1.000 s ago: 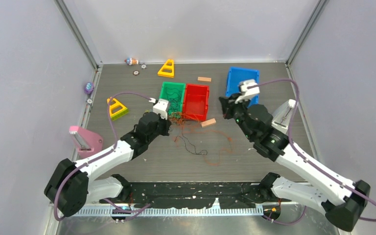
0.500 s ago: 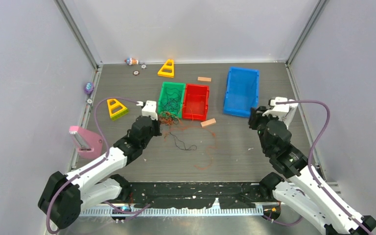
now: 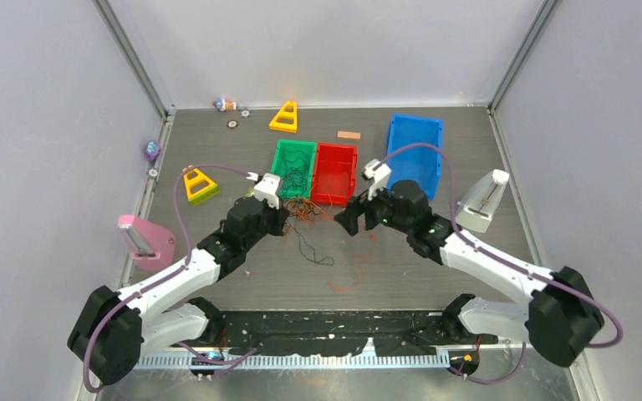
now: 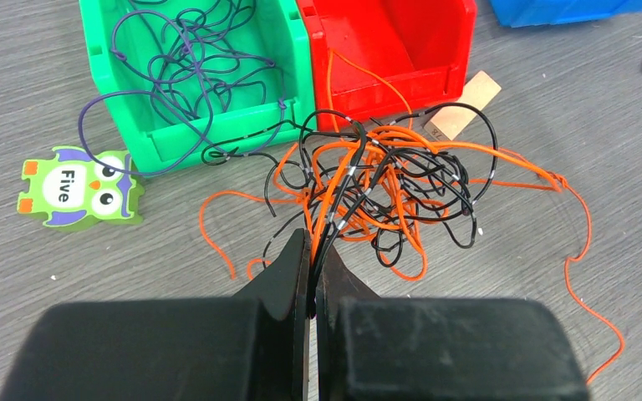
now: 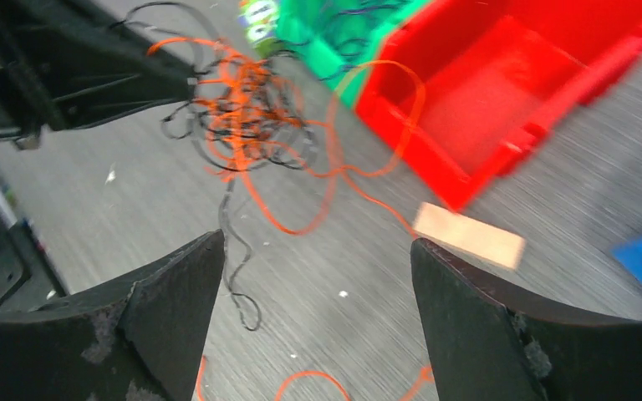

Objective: Untangle the cables

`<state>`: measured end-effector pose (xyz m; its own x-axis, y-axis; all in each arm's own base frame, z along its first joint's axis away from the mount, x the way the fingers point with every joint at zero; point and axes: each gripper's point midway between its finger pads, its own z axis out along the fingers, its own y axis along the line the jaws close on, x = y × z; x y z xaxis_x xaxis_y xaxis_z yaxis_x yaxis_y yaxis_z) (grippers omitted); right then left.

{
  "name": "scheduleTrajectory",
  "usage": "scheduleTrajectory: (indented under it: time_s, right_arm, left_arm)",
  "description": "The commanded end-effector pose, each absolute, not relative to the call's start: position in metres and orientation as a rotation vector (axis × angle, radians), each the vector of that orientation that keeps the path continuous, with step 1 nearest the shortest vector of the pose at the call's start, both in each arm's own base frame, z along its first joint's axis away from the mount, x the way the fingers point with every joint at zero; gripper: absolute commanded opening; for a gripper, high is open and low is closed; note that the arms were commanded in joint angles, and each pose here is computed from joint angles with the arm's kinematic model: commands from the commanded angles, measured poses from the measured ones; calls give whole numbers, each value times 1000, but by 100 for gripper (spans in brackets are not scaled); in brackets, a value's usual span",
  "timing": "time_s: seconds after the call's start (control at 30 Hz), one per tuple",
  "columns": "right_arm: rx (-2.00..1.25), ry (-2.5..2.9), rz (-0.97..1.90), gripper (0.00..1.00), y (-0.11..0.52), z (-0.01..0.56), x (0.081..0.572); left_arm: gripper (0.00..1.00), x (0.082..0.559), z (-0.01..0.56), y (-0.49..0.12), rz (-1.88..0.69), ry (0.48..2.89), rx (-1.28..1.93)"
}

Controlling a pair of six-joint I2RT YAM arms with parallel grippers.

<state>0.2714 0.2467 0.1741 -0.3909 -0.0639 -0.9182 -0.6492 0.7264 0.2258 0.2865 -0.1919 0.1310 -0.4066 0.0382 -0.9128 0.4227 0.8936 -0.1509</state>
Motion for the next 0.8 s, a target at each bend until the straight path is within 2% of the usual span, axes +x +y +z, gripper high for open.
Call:
scheduleTrajectory:
  time_s: [0.0, 0.07, 0.2, 0.6, 0.67, 0.77]
  right_arm:
    - [-782, 1635, 827, 86, 307, 229, 268]
    - [-806, 1645, 811, 84, 318, 225, 273]
    - [-811, 1667, 776, 71, 329, 216, 288]
    - [-862, 1737, 782, 60, 336, 173, 287]
    - [-863, 1752, 775, 52, 335, 165, 288]
    - [-859, 1765, 771, 34, 335, 160, 289]
  left_arm:
    - [0, 294, 158, -203, -487, 1862, 352]
    - [0, 294, 158, -203, -488, 1862, 354]
    - [0, 293, 160, -201, -485, 1855, 349]
    - [0, 294, 162, -198, -469, 1847, 342]
    - [0, 294, 163, -199, -472, 1845, 343]
    - [0, 294, 162, -198, -469, 1846, 342]
